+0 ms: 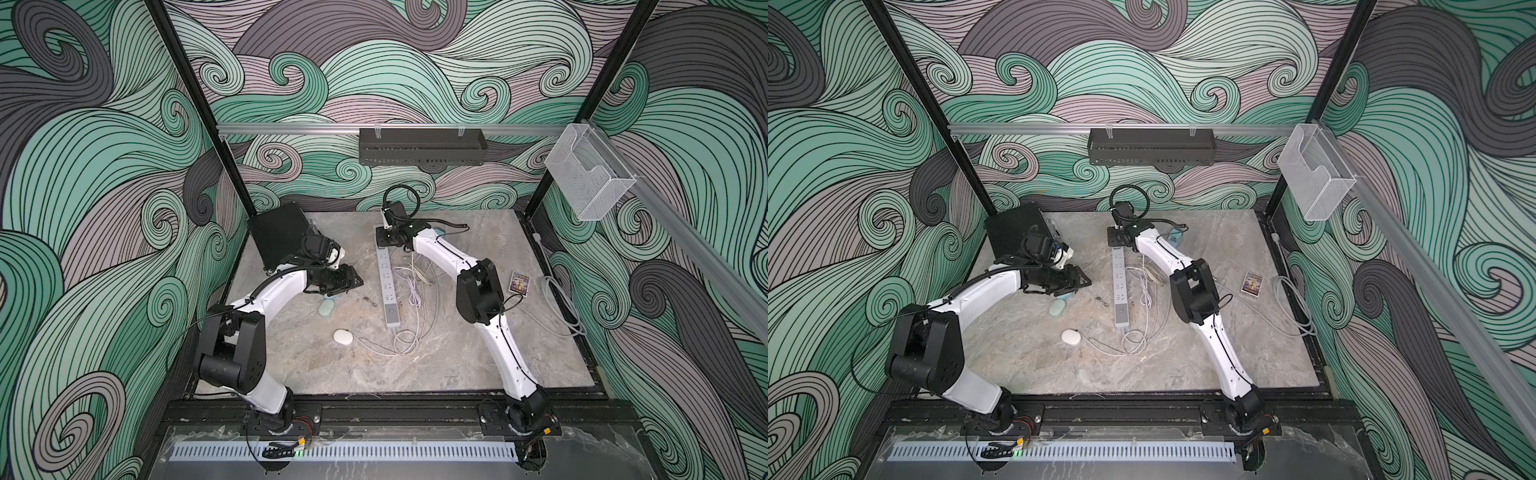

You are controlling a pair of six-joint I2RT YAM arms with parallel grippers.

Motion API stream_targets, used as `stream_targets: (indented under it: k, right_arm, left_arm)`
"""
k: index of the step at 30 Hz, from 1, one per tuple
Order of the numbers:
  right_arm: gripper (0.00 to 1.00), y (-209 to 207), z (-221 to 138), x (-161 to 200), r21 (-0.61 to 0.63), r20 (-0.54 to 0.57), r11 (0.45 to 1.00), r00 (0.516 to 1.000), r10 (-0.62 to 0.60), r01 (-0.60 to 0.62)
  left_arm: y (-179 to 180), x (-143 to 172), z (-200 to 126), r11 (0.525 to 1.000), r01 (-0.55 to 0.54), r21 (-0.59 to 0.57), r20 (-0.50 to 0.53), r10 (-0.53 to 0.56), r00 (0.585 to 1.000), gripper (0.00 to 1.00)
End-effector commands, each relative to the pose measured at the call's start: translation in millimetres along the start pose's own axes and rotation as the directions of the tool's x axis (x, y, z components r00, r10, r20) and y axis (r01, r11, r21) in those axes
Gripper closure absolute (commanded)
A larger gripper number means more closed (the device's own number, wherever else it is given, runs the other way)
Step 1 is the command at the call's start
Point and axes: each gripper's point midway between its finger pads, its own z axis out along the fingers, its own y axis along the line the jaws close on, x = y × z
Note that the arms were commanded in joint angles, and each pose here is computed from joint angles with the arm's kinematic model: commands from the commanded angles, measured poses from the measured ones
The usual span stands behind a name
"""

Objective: Charge the bluetooth headset
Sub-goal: Insert the plug into the socket.

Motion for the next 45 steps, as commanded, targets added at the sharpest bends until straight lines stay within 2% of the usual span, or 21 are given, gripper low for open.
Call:
stream_targets:
  k: [1,12,20,25,29,36,45]
  right_arm:
    - [1.0,-17,24,48,0.094,-0.145,0.996,0.989,0.016,-0.002]
    - [1.0,-29,31,80,0.156,-0.243,0.985,0.97,-0.029,0.069]
    - [1.0,-27,31,78,0.157,-0.252,0.973,0.96,-0.125,0.168]
    - [1.0,-28,41,87,0.177,-0.281,0.974,0.955,-0.09,0.144]
    - [1.0,-37,42,94,0.204,-0.303,0.977,0.953,0.009,0.056]
    - [1.0,-48,35,120,0.261,-0.378,0.965,0.922,0.08,0.024]
    - [1.0,-34,41,134,0.273,-0.399,0.961,0.915,0.063,0.053]
  left_arm:
    - [-6,-7,-3,1.0,-0.015,0.023,0.014,0.015,1.0,0.41]
    - [-3,-7,0,1.0,-0.015,0.015,0.004,0.015,1.0,0.41]
    - [-3,-7,2,1.0,-0.007,0.021,-0.007,0.007,1.0,0.41]
    - [-3,-7,3,1.0,-0.006,0.02,-0.008,0.006,1.0,0.41]
    - [-1,-5,4,1.0,-0.003,0.016,-0.015,0.003,1.0,0.41]
    - [0,-6,3,1.0,-0.005,0.009,-0.009,0.005,1.0,0.41]
    - [1,-5,5,1.0,-0.004,0.008,-0.009,0.004,1.0,0.41]
